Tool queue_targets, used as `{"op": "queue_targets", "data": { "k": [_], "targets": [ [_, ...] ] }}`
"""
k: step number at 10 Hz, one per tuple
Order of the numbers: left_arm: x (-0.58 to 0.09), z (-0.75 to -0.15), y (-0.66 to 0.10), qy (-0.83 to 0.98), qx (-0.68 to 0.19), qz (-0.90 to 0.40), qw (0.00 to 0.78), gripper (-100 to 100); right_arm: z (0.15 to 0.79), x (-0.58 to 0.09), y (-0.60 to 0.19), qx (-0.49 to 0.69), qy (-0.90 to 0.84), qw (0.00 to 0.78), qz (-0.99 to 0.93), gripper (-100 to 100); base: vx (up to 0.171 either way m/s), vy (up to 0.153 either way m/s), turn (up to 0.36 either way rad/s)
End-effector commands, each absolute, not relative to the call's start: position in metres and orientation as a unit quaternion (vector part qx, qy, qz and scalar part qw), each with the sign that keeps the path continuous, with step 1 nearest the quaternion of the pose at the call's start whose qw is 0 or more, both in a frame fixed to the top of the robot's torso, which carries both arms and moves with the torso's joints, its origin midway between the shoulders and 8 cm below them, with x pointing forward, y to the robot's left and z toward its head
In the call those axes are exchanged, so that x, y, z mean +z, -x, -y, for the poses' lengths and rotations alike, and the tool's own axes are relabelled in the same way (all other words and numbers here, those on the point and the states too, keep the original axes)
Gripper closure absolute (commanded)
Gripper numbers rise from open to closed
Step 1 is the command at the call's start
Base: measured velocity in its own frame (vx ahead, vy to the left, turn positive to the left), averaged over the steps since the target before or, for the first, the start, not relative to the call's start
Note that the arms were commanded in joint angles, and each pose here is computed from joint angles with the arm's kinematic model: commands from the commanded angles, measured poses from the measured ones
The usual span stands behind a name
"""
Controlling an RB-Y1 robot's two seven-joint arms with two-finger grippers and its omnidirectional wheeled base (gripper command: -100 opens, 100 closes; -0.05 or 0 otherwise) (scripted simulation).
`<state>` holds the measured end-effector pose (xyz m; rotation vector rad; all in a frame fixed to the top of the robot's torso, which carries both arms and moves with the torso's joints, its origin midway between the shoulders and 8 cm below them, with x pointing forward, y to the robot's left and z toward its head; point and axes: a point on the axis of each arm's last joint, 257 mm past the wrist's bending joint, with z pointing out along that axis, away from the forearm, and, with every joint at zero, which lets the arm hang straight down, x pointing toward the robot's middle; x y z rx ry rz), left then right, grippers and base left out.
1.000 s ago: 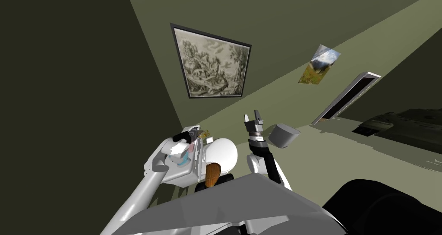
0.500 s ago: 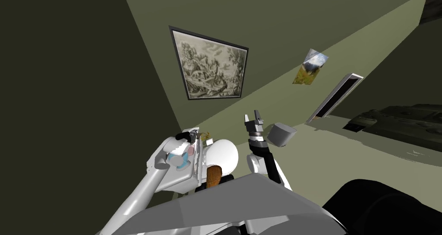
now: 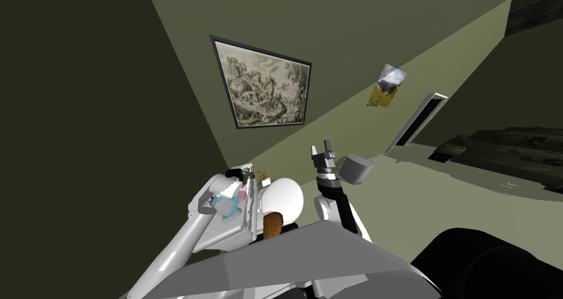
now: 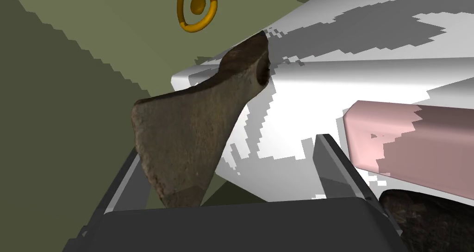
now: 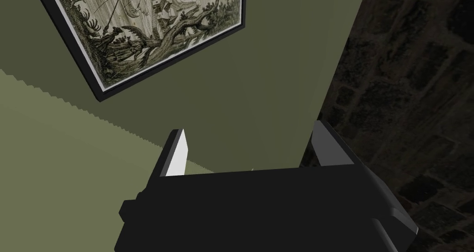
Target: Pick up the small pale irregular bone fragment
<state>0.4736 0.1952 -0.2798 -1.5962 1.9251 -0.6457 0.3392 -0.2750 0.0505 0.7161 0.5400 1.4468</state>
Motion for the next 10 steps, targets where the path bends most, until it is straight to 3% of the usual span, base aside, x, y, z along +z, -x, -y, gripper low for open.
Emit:
{"op": "queue_targets", "data": {
  "k": [1, 2, 6, 7, 8, 9, 10],
  "targets": [
    [-0.280, -0.195, -0.474, 0.594, -0.240, -0.716, 0.276, -100, 0.275, 0.050, -0.339, 0.639, -0.316, 0.659, -0.239, 0, 0.000, 0.000, 0.000],
    [-0.280, -0.195, -0.474, 0.594, -0.240, -0.716, 0.276, 100, 0.275, 0.050, -0.339, 0.639, -0.316, 0.659, -0.239, 0, 0.000, 0.000, 0.000],
    [-0.280, -0.195, -0.474, 0.595, -0.241, -0.716, 0.275, 100, 0.275, 0.050, -0.339, 0.639, -0.316, 0.659, -0.239, 0, 0.000, 0.000, 0.000],
    [-0.280, -0.194, -0.474, 0.595, -0.241, -0.716, 0.275, 0, 0.275, 0.050, -0.339, 0.639, -0.316, 0.659, -0.239, 0, 0.000, 0.000, 0.000],
    [-0.265, -0.201, -0.486, 0.581, -0.247, -0.714, 0.303, 100, 0.275, 0.050, -0.339, 0.639, -0.316, 0.659, -0.239, 0, -0.043, -0.094, -0.009],
    [-0.273, -0.198, -0.478, 0.589, -0.243, -0.715, 0.289, 100, 0.275, 0.050, -0.339, 0.639, -0.316, 0.659, -0.239, 0, -0.024, -0.058, 0.010],
    [-0.271, -0.199, -0.479, 0.588, -0.244, -0.714, 0.292, 0, 0.275, 0.051, -0.339, 0.639, -0.316, 0.659, -0.239, 0, -0.001, -0.007, 0.000]
  ]
}}
